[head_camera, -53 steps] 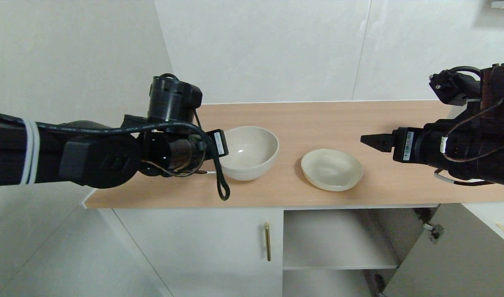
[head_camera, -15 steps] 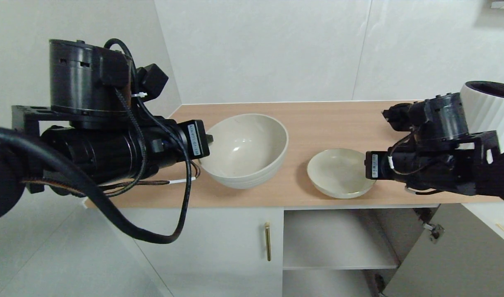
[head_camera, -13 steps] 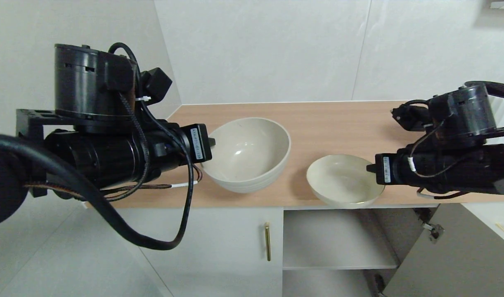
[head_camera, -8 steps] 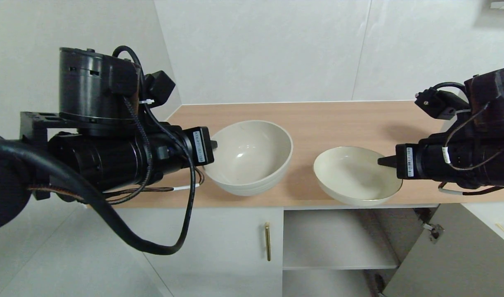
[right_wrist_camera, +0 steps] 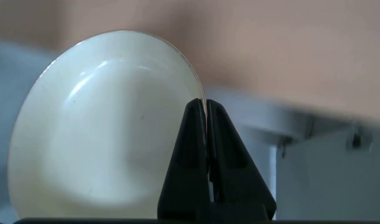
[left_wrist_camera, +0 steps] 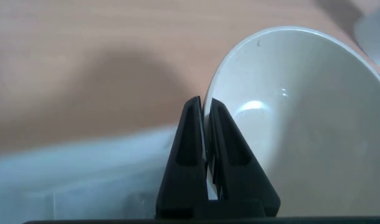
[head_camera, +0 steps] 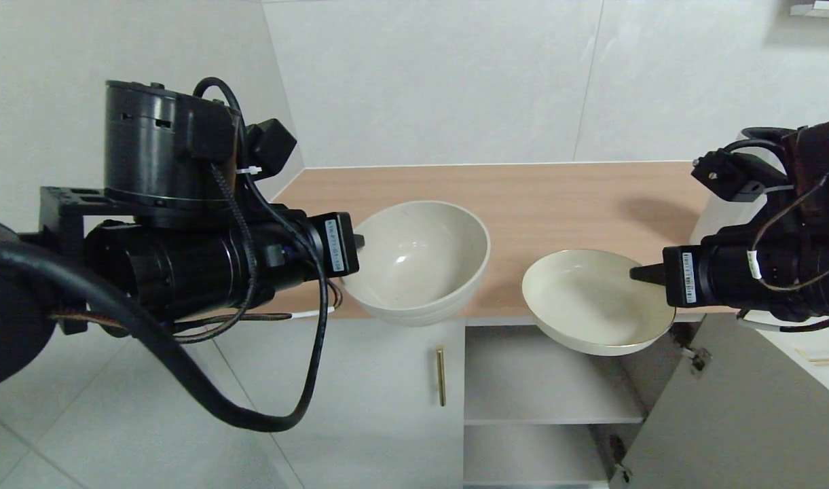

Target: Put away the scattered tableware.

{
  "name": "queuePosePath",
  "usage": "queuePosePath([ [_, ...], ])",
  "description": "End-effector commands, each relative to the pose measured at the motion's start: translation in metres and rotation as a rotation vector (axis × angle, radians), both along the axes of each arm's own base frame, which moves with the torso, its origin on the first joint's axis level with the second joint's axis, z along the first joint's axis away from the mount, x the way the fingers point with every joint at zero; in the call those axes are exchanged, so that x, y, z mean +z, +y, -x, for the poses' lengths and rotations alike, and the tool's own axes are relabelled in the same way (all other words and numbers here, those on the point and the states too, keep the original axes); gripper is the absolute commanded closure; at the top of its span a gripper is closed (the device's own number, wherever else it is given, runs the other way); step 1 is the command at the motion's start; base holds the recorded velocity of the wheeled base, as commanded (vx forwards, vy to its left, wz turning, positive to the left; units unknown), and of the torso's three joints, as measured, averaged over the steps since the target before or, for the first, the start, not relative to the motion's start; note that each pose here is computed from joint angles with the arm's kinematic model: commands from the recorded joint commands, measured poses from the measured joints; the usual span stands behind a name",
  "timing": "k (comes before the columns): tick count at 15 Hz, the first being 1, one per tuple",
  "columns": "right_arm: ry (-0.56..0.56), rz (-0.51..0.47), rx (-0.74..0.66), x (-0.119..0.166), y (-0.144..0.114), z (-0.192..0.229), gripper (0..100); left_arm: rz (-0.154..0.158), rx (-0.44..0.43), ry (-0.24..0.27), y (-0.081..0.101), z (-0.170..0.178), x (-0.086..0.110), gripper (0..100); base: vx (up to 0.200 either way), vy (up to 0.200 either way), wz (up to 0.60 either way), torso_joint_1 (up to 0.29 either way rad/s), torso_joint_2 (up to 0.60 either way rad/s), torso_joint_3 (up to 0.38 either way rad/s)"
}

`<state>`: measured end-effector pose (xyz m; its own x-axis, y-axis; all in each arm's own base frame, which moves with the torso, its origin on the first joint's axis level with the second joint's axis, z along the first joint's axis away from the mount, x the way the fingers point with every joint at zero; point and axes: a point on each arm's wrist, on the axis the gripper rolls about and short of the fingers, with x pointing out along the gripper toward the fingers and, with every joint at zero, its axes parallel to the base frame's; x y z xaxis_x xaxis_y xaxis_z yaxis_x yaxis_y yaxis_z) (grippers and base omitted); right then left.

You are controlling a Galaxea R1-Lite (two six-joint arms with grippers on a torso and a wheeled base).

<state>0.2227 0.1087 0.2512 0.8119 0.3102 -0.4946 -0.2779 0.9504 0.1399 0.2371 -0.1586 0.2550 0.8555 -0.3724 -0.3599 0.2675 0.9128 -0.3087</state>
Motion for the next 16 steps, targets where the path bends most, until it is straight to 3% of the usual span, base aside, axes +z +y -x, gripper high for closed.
queuePosePath([
  [1, 0.005, 0.006, 0.002, -0.0020, -0.0003, 0.0006, 100, -0.001, 0.002, 0.002, 0.0000, -0.0004, -0.0006, 100, -0.200, 0.000, 0.00, -0.012, 0.00, 0.002],
  [7, 0.004, 0.034, 0.011, -0.0069, -0.0009, 0.0008, 100, -0.004, 0.001, 0.004, -0.0002, -0.0007, -0.0012, 100, -0.033, 0.000, 0.00, 0.000, 0.00, 0.000],
  [13, 0.013, 0.040, 0.007, -0.0097, -0.0009, -0.0010, 100, -0.027, -0.004, 0.013, -0.0010, -0.0019, -0.0060, 100, 0.000, 0.000, 0.00, 0.000, 0.00, 0.000],
  [16, 0.009, 0.038, 0.004, -0.0106, -0.0006, -0.0026, 100, -0.030, -0.004, 0.016, -0.0014, -0.0025, -0.0070, 100, 0.000, 0.000, 0.00, -0.111, 0.27, 0.165],
])
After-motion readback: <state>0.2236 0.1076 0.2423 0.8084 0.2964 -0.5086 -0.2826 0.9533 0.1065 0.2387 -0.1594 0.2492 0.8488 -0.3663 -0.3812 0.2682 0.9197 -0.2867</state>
